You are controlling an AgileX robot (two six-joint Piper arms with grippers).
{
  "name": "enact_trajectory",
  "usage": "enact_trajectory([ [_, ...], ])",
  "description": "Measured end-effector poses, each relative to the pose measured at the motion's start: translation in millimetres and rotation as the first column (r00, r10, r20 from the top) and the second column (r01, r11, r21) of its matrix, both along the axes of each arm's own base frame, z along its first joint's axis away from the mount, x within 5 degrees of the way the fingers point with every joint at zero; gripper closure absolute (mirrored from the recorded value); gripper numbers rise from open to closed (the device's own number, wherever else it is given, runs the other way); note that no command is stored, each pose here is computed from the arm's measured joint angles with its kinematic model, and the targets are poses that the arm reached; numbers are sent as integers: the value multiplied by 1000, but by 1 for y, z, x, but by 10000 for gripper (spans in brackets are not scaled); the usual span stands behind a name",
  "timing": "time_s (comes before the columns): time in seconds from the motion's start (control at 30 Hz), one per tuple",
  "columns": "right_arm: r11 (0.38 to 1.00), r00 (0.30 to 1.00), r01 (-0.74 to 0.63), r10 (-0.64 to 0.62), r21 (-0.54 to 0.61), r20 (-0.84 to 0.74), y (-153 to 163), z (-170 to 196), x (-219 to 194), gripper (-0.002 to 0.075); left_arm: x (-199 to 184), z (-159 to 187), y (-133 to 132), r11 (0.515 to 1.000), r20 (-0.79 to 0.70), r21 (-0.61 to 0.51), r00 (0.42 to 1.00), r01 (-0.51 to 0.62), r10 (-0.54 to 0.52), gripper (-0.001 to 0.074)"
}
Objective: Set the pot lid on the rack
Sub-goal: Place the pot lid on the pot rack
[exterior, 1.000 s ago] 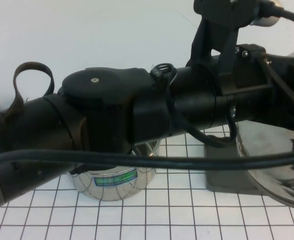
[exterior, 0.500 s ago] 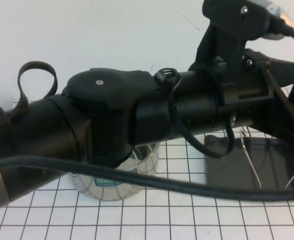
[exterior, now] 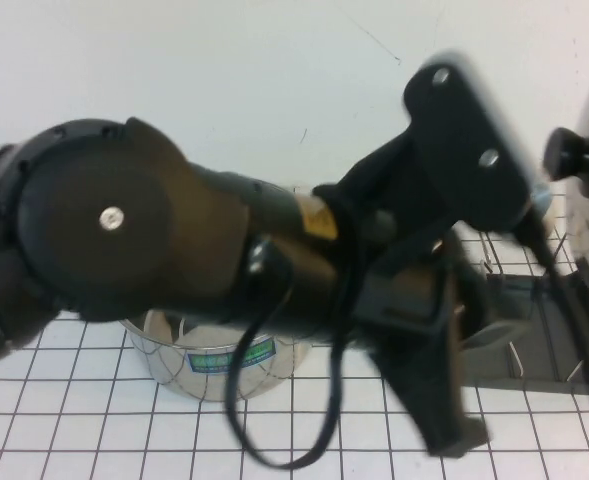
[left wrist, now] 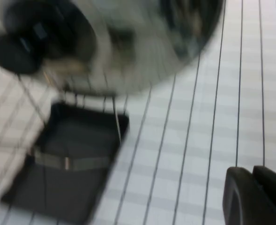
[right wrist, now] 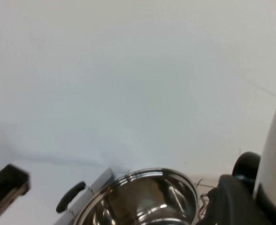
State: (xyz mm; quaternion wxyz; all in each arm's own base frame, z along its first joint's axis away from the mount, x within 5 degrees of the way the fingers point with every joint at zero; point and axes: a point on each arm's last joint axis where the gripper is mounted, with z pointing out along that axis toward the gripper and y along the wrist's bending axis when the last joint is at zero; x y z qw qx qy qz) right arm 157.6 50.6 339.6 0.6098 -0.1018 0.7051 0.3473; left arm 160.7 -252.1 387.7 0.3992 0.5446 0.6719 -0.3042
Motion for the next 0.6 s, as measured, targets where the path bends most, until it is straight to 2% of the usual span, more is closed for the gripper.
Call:
enact_trajectory([
  [0.1, 997, 998, -60, 60, -46, -1, 2, 2, 25, 636, -2, -5, 12, 991, -44, 118, 997, -59, 64, 732],
  [0.2, 995, 996, -79, 76, -60, -55, 2, -7, 53, 636, -2, -2, 24, 974, -46, 169, 986, -151, 161, 733],
  [0.43, 994, 978, -88, 74, -62, -196, 2, -41, 88, 636, -4, 5, 41, 950, 0, 186, 967, -250, 254, 735],
  [0.6, 986, 977, -93, 63, -139, -204, 14, -50, 92, 636, -5, -8, 44, 941, -14, 221, 964, -257, 267, 736],
])
